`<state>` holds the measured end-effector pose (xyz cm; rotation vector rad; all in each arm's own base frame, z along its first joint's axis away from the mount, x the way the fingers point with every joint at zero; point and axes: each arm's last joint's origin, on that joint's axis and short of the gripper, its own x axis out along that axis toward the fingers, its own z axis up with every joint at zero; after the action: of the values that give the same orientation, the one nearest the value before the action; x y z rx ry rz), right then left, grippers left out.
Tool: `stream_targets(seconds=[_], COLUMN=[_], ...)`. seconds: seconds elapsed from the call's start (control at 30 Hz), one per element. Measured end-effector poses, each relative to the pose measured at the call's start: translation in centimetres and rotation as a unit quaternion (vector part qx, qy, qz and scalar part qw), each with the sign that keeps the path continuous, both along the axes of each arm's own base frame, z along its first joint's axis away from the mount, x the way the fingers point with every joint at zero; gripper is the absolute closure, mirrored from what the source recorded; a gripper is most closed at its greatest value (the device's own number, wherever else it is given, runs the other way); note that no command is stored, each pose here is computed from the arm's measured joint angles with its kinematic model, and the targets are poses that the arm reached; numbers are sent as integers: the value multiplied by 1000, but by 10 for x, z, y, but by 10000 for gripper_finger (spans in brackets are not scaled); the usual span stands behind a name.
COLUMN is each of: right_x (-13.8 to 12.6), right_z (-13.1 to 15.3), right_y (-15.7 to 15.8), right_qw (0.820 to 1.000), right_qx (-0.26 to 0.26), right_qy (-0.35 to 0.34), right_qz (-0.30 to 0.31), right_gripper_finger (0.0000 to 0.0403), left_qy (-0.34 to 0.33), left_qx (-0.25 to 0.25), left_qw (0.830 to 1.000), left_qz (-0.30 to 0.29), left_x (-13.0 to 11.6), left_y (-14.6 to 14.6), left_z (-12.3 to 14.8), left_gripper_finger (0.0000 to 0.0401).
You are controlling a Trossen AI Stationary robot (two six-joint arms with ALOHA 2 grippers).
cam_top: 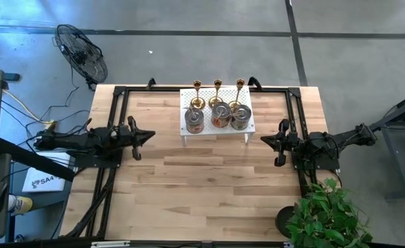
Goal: Pick & Place candle stick holders
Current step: Return to Home Position
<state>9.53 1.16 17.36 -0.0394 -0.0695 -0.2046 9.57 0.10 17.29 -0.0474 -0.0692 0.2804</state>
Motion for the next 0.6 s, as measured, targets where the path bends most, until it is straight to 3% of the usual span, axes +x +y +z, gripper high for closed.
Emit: stream_targets(seconds=[0.6], right_x=[0], right_z=[0], right_y=[0], right_qw=[1000], right_qx=[0], right_qy=[0], right_qz=[0], right_gripper_finger=[396], left_qy=[0], left_qx=[0], left_qw=[1000], left_qz=[0], left_x=[0], left_y=[0], left_z=[0], left_gripper_finger=[400])
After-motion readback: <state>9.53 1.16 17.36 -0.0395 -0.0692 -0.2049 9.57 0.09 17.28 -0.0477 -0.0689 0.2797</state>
